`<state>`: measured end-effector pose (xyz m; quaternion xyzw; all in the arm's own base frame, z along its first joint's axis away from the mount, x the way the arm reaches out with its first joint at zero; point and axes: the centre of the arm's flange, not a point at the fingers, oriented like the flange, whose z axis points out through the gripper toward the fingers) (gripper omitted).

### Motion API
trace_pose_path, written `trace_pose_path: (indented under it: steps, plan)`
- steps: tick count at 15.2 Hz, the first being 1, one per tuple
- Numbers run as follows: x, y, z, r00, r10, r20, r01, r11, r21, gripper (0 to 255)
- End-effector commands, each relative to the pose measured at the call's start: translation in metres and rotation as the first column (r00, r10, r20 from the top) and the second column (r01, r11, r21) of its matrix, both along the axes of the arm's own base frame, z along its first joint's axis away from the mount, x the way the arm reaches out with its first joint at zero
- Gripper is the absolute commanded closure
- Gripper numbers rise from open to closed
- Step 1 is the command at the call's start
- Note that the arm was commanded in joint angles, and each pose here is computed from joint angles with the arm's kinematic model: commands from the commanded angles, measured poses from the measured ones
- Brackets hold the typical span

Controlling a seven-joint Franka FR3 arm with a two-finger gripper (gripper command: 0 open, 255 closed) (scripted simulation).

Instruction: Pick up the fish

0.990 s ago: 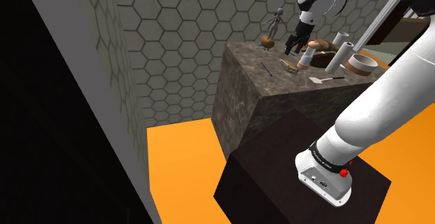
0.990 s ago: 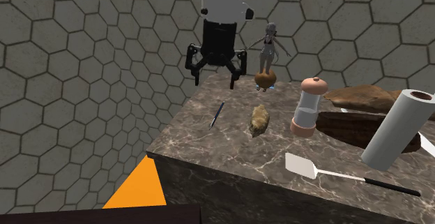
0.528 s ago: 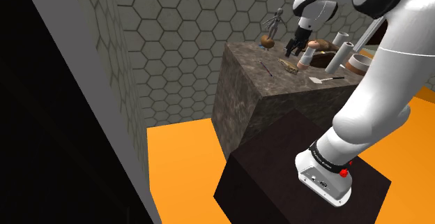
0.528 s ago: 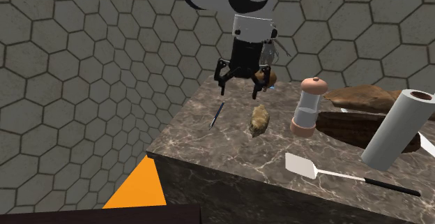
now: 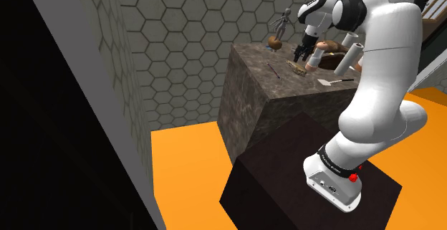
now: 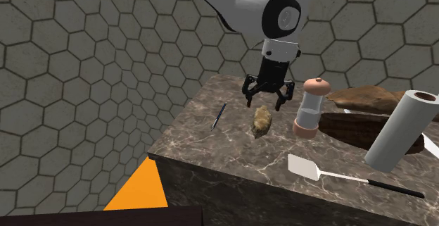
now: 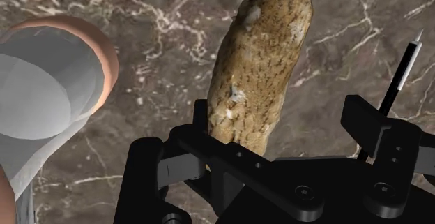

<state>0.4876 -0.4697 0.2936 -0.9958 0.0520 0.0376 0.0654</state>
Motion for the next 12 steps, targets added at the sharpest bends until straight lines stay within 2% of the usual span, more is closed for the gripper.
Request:
trace_pose_path:
  steps: [1,7,9,10,12]
  plan:
    - [0.002,-0.007,-0.010,1.000,0.001,-0.001,-0.001,1.000,0.002,0]
    - [0.002,-0.007,-0.044,1.000,0.001,-0.001,-0.001,1.000,0.002,0]
    - [0.002,-0.007,-0.044,1.000,0.001,-0.001,-0.001,1.000,0.002,0]
    - [0.003,-0.007,-0.044,1.000,0.001,-0.001,-0.001,1.000,0.002,255]
    - [0.003,-0.007,-0.044,1.000,0.001,-0.001,-0.001,1.000,0.002,255]
